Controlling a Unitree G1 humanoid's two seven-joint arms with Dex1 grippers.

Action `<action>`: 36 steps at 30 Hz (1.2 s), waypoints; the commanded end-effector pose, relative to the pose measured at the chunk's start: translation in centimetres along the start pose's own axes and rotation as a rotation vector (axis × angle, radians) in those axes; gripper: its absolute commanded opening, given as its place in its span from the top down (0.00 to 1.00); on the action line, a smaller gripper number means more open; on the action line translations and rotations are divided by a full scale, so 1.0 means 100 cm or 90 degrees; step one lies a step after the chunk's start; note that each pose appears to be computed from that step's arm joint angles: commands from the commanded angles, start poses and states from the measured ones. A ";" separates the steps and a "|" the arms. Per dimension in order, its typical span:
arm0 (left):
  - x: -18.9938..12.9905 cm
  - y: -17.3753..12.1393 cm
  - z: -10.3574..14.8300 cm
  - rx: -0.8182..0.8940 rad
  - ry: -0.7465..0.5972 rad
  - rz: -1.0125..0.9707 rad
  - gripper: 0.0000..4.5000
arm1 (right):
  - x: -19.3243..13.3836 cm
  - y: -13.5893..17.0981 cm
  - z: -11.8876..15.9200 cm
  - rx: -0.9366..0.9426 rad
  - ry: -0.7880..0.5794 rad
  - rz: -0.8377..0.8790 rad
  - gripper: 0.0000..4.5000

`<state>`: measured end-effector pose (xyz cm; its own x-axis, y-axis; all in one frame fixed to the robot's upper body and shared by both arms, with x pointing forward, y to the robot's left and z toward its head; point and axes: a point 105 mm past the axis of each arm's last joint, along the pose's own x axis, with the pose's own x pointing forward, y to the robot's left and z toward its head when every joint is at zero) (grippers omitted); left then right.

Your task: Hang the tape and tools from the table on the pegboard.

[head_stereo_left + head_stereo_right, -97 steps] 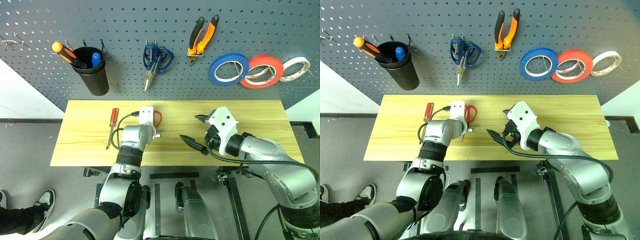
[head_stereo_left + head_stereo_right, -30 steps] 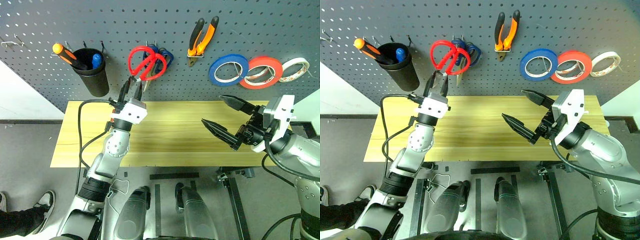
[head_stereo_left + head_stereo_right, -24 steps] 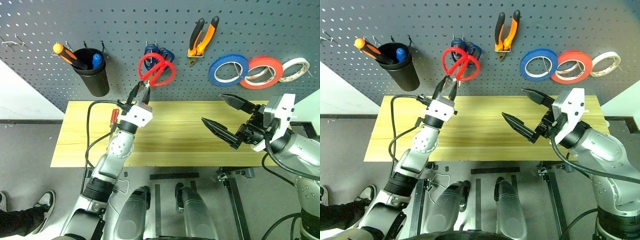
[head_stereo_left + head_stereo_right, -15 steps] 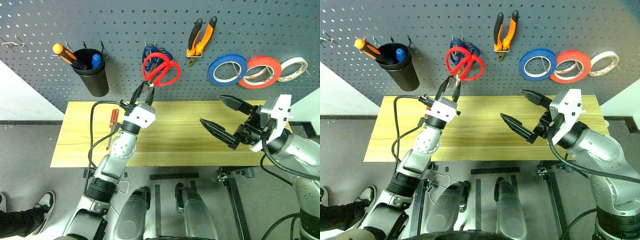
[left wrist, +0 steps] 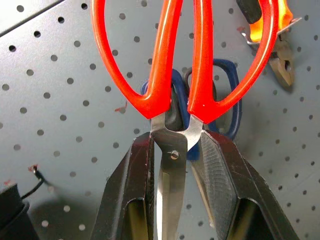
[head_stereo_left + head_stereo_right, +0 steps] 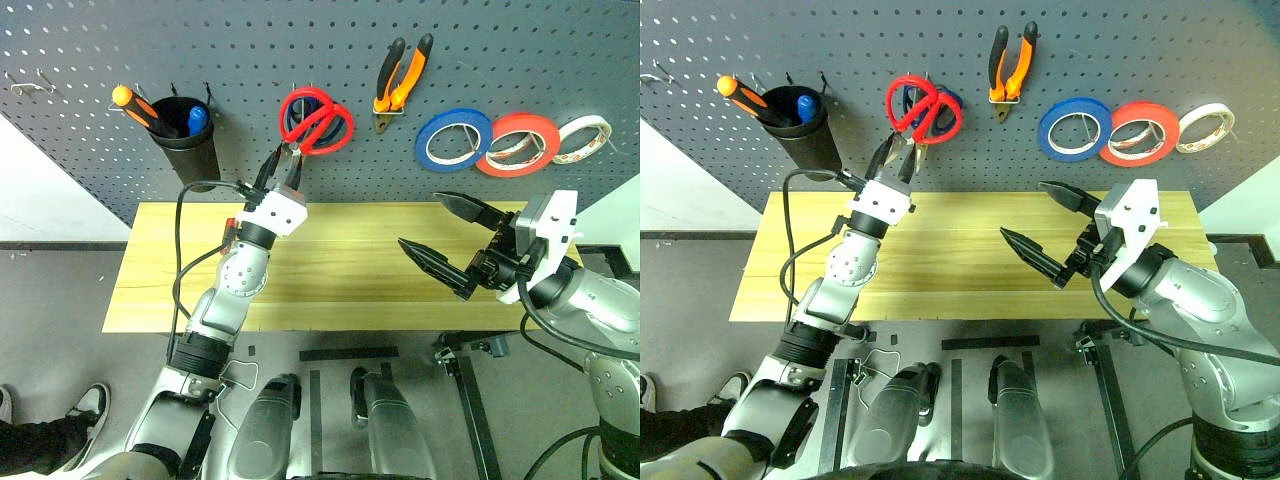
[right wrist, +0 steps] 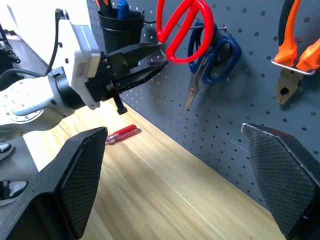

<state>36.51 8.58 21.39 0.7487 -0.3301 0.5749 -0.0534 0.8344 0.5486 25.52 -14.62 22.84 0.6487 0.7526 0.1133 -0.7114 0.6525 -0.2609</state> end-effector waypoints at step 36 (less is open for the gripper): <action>0.029 -0.026 -0.062 -0.025 0.168 0.027 0.47 | -0.001 0.011 0.013 -0.029 -0.013 0.014 0.00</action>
<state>42.93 8.41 17.41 0.8989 -0.1641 0.4063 -0.0722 0.8592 0.5066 25.06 -14.19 22.95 0.6444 0.7575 0.1047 -0.7156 0.6456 -0.2668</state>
